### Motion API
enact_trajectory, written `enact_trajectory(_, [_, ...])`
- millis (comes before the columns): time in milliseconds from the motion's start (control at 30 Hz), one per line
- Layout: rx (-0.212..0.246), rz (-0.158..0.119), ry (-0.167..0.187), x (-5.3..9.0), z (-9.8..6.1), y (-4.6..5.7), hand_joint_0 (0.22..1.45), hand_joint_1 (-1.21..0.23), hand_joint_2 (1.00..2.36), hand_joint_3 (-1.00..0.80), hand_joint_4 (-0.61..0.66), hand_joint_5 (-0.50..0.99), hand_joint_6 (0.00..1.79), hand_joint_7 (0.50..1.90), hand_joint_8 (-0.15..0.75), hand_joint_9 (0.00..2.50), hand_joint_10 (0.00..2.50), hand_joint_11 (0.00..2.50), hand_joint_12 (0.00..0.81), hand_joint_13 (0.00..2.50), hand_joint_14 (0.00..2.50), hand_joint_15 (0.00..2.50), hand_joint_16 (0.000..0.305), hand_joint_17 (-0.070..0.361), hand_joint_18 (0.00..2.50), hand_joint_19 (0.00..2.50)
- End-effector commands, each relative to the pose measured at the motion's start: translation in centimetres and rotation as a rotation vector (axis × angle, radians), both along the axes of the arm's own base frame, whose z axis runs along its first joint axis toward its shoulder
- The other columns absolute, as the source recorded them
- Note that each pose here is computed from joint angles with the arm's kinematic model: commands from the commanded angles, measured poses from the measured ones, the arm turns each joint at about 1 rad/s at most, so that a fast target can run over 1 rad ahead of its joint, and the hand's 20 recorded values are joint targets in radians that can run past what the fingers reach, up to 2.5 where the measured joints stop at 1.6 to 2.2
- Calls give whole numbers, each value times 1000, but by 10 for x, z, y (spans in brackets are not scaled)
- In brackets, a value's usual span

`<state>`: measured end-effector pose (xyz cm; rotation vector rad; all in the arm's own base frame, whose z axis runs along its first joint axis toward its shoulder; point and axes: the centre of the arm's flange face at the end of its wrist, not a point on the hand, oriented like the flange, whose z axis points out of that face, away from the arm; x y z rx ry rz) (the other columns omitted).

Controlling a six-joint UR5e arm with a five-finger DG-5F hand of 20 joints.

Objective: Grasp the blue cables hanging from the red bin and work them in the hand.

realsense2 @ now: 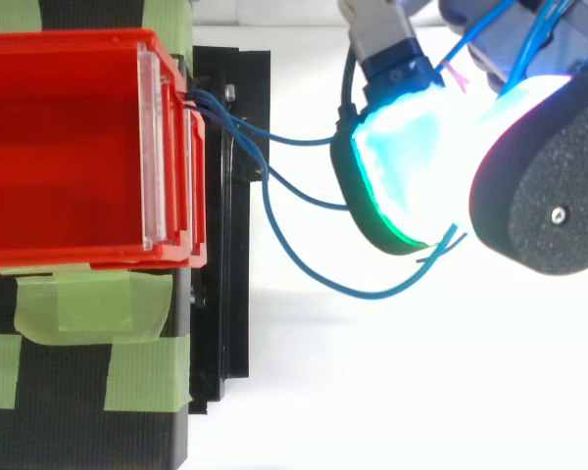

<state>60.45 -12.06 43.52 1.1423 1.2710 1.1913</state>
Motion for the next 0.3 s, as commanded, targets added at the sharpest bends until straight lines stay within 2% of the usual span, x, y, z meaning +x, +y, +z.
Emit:
enact_trajectory(0, [-1, -1, 0, 0, 0, 0, 916, -647, 1022, -331, 197, 352, 584, 1339, 398, 648, 2500, 2437, 453, 964, 2275, 1346, 59, 132, 1309, 1245])
enact_trajectory(267, [-1, -1, 0, 0, 0, 0, 918, -645, 1022, -340, 199, 350, 571, 1341, 393, 651, 2500, 2429, 455, 965, 2274, 1334, 59, 132, 1309, 1234])
